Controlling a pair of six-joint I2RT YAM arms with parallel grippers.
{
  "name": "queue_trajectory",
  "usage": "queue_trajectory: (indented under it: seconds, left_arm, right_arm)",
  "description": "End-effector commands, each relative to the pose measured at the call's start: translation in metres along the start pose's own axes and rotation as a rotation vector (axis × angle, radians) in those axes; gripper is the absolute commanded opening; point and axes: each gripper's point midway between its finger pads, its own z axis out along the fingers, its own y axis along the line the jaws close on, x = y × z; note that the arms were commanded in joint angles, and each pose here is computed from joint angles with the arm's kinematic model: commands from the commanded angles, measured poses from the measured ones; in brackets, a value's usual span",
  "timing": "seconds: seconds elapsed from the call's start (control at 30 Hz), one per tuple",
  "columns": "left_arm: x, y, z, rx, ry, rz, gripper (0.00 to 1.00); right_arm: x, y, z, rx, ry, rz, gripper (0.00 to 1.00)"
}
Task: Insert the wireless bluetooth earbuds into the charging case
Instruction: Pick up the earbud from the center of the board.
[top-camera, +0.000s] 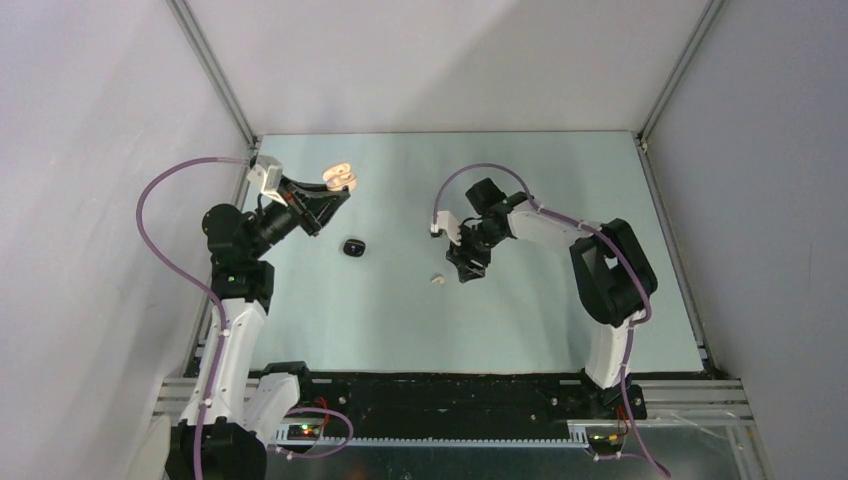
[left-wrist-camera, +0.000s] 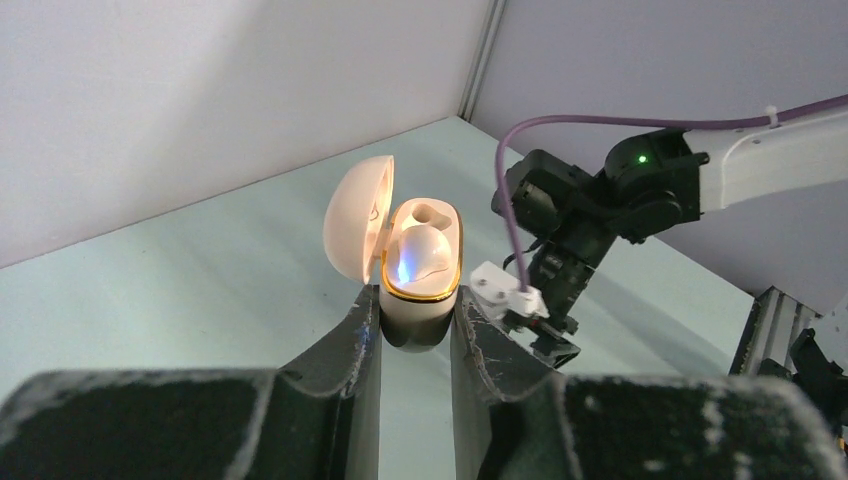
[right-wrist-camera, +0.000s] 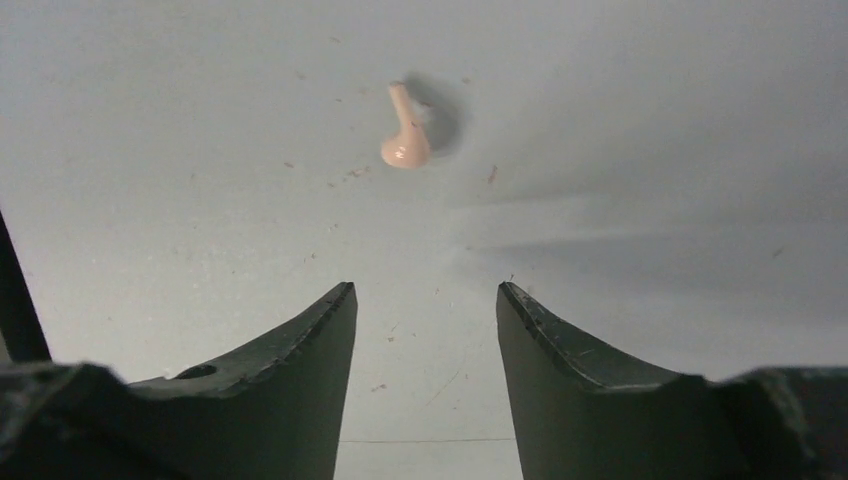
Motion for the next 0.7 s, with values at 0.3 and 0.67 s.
queue_trajectory:
  seconds: [0.3,0.67]
  left_arm:
    - [0.001,-0.009,-0.003,0.059,0.015,0.061,0.0]
    - [0.008,-0.009,-0.007,0.048,0.038,0.066,0.0]
  right_arm:
    - [-0.03,0.015,0.025,-0.1,-0.042,-0.701,0.51]
    - [-0.03,0.012,0.051,-0.076,0.015,-0.785,0.43]
